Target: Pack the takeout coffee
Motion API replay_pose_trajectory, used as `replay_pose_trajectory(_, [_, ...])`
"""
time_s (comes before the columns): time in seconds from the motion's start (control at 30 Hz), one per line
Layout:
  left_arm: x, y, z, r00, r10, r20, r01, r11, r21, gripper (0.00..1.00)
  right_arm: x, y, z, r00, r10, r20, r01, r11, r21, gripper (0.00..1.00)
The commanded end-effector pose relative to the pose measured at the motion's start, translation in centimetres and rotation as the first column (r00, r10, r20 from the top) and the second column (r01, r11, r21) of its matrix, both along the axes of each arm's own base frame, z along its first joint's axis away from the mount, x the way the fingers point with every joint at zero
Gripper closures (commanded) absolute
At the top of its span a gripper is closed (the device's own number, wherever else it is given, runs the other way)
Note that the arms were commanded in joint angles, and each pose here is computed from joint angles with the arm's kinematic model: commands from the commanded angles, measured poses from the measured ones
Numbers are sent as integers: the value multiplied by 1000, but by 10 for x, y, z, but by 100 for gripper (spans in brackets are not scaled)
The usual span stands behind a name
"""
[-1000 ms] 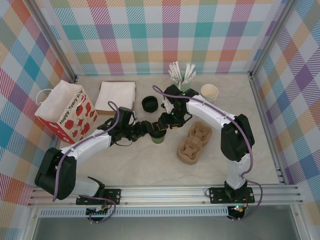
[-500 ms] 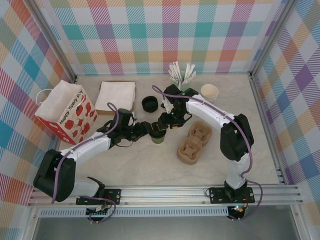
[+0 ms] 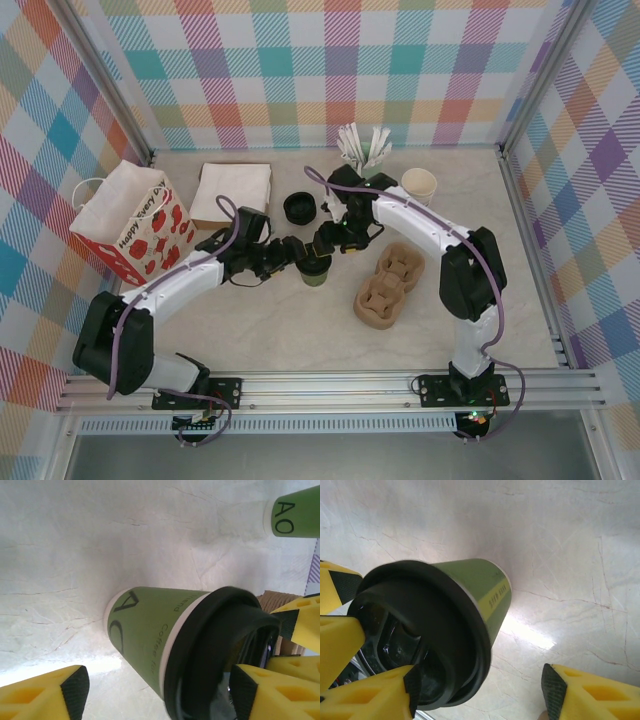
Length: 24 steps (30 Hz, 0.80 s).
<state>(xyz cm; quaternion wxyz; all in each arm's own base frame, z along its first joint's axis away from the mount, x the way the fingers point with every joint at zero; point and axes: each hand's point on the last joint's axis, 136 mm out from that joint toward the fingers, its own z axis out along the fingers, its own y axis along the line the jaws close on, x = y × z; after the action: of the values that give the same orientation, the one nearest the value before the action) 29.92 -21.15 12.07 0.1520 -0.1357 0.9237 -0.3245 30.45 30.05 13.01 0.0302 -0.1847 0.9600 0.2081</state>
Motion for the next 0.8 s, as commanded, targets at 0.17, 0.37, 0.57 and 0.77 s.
replay_pose_trajectory(0.17, [11, 20, 24, 998, 50, 40, -52, 997, 54, 15, 6, 7, 24, 999, -2, 38, -4, 985, 175, 23])
replay_pose_trajectory(0.37, [-5, 51, 24, 993, 118, 32, -120, 991, 67, 12, 13, 28, 22, 999, 27, 30, -34, 958, 286, 21])
replay_pose_trajectory(0.57, [-27, 63, 10, 990, 140, -16, -138, 988, 61, 12, 8, 36, 20, 998, 54, -11, -47, 945, 325, 22])
replay_pose_trajectory(0.77, [-36, 74, -2, 985, 169, -42, -166, 984, 68, 12, -11, 33, 16, 995, 80, -63, -55, 940, 337, 23])
